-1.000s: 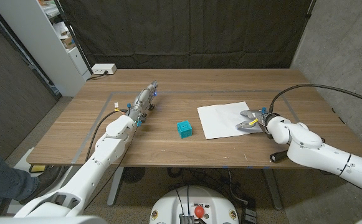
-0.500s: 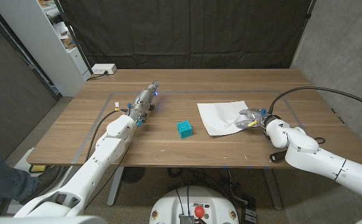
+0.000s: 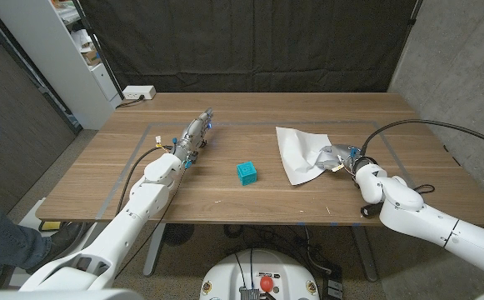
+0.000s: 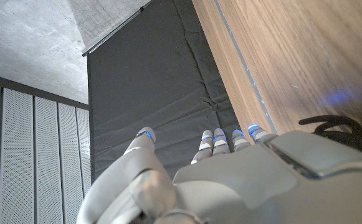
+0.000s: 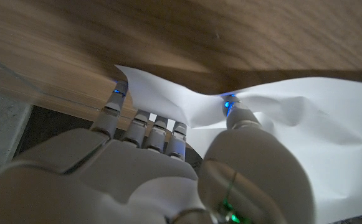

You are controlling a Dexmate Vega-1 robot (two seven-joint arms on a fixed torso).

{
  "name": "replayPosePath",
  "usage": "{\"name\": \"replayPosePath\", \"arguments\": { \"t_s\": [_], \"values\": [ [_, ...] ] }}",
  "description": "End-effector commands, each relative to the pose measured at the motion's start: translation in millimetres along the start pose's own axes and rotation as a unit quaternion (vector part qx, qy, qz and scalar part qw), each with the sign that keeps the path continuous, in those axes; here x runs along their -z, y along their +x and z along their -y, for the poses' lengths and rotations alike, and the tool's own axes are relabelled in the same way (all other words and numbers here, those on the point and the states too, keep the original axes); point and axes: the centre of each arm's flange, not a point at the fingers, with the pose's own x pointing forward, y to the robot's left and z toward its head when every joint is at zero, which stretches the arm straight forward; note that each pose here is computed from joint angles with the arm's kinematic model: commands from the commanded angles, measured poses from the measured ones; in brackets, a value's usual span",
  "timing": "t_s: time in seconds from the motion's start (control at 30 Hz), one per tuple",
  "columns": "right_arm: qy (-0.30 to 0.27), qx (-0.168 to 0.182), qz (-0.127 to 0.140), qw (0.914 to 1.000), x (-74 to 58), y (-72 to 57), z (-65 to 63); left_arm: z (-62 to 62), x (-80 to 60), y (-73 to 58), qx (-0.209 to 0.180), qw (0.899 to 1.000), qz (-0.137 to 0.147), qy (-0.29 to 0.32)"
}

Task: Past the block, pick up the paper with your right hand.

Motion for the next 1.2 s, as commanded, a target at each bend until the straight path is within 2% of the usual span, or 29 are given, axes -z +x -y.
{"name": "replayPosePath", "arguments": {
  "t_s": [0.03, 0.3, 0.53, 1.2],
  "values": [
    [0.016, 0.063, 0.003, 0.9979, -1.2, -2.9, -8.8, -1.1, 3.0, 2.6, -0.001, 1.000, -0.004, -0.002],
    [0.029, 0.108, 0.006, 0.9938, -2.1, -7.1, -8.1, -0.2, 3.3, 6.1, 0.002, 1.000, -0.006, -0.001],
    [0.049, 0.133, 0.007, 0.9899, -1.3, -10.3, -5.8, 2.2, 2.3, 10.8, 0.007, 1.000, -0.007, 0.001],
    [0.066, 0.195, 0.020, 0.9784, -3.3, -18.5, 12.5, 5.4, 0.6, 16.7, 0.011, 1.000, -0.005, 0.002]
  ]
}}
